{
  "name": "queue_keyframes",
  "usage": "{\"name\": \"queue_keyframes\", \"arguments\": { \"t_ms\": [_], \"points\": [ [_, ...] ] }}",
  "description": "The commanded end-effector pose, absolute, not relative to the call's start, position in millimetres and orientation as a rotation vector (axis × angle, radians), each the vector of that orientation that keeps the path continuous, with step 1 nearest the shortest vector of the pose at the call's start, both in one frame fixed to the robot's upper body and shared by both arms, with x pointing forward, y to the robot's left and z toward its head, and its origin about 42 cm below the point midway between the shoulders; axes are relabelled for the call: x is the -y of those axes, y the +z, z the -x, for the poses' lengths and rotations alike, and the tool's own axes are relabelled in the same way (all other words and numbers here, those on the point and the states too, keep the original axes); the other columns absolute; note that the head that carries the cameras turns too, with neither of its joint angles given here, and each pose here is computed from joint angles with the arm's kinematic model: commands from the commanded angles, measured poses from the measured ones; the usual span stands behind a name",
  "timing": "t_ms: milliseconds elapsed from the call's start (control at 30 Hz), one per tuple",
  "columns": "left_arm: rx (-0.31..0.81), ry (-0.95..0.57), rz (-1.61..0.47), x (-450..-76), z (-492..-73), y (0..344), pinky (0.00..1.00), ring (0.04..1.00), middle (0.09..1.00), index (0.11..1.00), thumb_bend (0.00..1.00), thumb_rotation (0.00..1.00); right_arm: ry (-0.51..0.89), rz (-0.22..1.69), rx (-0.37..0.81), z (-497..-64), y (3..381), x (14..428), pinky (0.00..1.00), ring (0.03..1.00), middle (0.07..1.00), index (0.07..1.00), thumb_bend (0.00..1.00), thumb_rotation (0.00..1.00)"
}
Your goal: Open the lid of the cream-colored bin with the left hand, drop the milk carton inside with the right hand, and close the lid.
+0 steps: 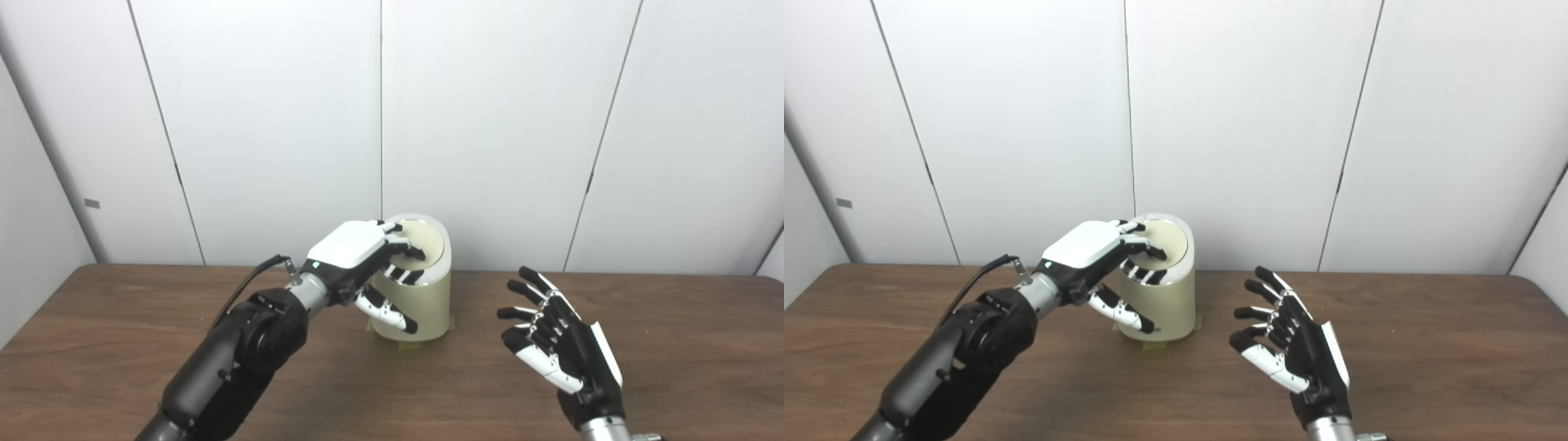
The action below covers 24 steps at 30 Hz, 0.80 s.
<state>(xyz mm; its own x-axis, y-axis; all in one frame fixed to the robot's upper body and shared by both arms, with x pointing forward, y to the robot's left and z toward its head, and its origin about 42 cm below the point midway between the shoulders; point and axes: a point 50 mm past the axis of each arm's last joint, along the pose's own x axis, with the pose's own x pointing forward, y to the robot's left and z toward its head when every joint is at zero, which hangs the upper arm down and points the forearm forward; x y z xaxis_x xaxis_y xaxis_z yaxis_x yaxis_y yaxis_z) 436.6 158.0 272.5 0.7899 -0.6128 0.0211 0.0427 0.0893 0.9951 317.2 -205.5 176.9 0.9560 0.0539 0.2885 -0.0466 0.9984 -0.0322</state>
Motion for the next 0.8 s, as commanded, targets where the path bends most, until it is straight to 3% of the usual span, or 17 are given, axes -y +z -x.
{"name": "queue_keyframes", "arguments": {
  "t_ms": [0,233,400,500,600,767],
  "points": [
    [0.506,-0.537,-1.594,-157.0,-435.9,279.6,1.00,0.990,0.819,0.817,0.97,0.42,0.057,0.007,0.377,-321.4,198.2,202.0,0.49,0.651,0.818,0.856,0.77,0.47],
    [0.404,-0.572,-1.748,-151.6,-431.1,270.7,1.00,1.000,0.826,0.809,1.00,0.39,0.057,-0.012,0.377,-320.8,199.5,201.9,0.49,0.641,0.815,0.851,0.77,0.47],
    [0.446,-0.552,-1.690,-154.2,-423.8,276.5,1.00,1.000,0.820,0.804,1.00,0.43,0.053,-0.020,0.373,-319.5,199.8,202.3,0.50,0.635,0.807,0.846,0.75,0.46],
    [0.533,-0.489,-1.537,-158.6,-414.2,284.9,1.00,0.973,0.804,0.794,0.99,0.48,0.051,-0.014,0.373,-318.6,200.3,202.4,0.50,0.635,0.805,0.844,0.75,0.46],
    [0.605,-0.395,-1.307,-166.3,-402.2,290.8,1.00,0.951,0.801,0.796,0.94,0.40,0.052,-0.019,0.372,-317.9,200.2,203.4,0.50,0.638,0.805,0.846,0.75,0.46],
    [0.662,-0.223,-0.956,-189.8,-381.9,276.5,1.00,0.996,0.932,0.894,0.82,0.35,0.050,-0.013,0.368,-317.2,198.5,205.5,0.50,0.640,0.808,0.852,0.75,0.46]
  ]
}}
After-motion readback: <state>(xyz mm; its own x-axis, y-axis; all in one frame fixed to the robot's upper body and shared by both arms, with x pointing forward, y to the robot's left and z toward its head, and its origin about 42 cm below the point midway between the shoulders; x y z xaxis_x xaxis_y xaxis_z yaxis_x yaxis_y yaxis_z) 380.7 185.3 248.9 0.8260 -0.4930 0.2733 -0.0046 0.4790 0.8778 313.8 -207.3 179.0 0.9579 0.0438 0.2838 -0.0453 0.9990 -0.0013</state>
